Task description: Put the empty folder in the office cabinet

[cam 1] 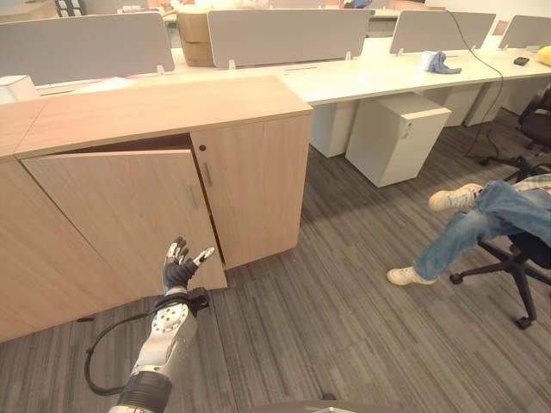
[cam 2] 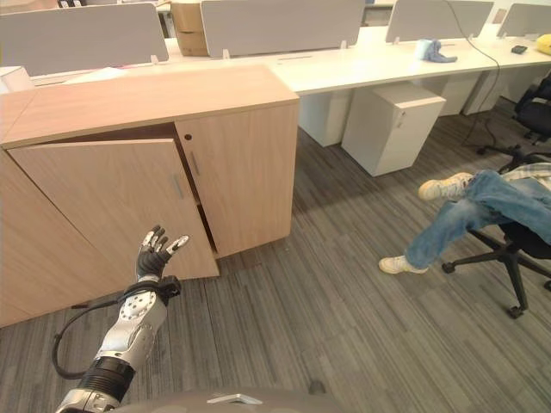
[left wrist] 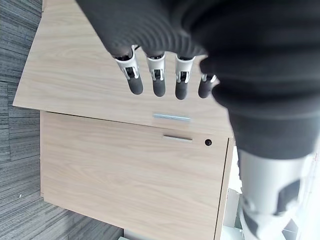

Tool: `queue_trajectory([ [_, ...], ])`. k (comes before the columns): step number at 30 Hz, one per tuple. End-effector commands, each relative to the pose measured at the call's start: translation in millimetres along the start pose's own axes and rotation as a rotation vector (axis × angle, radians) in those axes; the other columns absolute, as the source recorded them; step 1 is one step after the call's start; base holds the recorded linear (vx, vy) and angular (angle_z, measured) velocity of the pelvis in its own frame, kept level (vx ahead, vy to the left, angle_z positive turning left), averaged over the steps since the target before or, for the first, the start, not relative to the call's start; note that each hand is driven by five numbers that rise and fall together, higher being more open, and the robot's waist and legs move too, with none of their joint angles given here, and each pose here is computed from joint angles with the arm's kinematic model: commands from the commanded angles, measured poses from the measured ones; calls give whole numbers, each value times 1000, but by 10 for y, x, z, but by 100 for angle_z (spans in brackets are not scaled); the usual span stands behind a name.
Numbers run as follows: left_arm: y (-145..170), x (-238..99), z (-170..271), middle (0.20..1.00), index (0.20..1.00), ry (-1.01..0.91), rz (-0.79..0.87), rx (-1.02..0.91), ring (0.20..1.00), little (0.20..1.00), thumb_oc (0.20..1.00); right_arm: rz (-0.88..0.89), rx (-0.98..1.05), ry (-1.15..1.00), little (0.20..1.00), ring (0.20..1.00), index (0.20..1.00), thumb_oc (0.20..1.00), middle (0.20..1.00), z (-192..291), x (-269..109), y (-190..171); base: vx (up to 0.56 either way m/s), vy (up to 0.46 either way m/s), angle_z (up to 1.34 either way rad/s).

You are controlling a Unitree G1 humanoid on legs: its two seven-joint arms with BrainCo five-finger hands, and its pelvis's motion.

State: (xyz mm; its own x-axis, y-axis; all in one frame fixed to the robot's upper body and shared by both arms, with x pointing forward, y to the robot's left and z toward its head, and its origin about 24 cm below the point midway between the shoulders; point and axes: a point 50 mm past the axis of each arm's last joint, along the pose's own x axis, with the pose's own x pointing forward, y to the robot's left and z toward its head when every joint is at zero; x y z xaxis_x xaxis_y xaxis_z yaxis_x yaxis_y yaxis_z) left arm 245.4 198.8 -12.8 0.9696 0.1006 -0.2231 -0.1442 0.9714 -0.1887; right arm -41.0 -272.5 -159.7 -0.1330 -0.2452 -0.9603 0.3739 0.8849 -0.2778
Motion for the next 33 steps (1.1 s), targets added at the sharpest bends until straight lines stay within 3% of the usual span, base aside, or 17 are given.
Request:
queue_trajectory([
  [1,160,101,300,1000,1000,-130,43,64,1000,1000,1000,0,-38,14,1000,1000,1000,1000,1000,16,0,98,0,0,0],
  [10,331,0,1,1000,1000,2,101,98,1000,1000,1000,12,-47,-16,1000,1000,1000,1000,1000,105,-3,178,0,0,0],
  [17,654,-349,-689,1000,1000,334,195,185,1000,1000,1000,25,-49,-44,1000,1000,1000,1000,1000,209,-11,257,0,0,0],
  [21,868,-788,-1263,1000,1000,662,250,299,1000,1000,1000,27,-58,-59,1000,1000,1000,1000,1000,293,-21,305,-19,19,6],
  [28,1012,-1413,-1710,1000,1000,994,342,310,1000,1000,1000,35,-89,-124,1000,1000,1000,1000,1000,502,-53,404,-16,12,7],
  [33,1057,-1736,-1834,1000,1000,1124,397,294,1000,1000,1000,36,-134,-199,1000,1000,1000,1000,1000,676,-89,501,-16,2,8],
])
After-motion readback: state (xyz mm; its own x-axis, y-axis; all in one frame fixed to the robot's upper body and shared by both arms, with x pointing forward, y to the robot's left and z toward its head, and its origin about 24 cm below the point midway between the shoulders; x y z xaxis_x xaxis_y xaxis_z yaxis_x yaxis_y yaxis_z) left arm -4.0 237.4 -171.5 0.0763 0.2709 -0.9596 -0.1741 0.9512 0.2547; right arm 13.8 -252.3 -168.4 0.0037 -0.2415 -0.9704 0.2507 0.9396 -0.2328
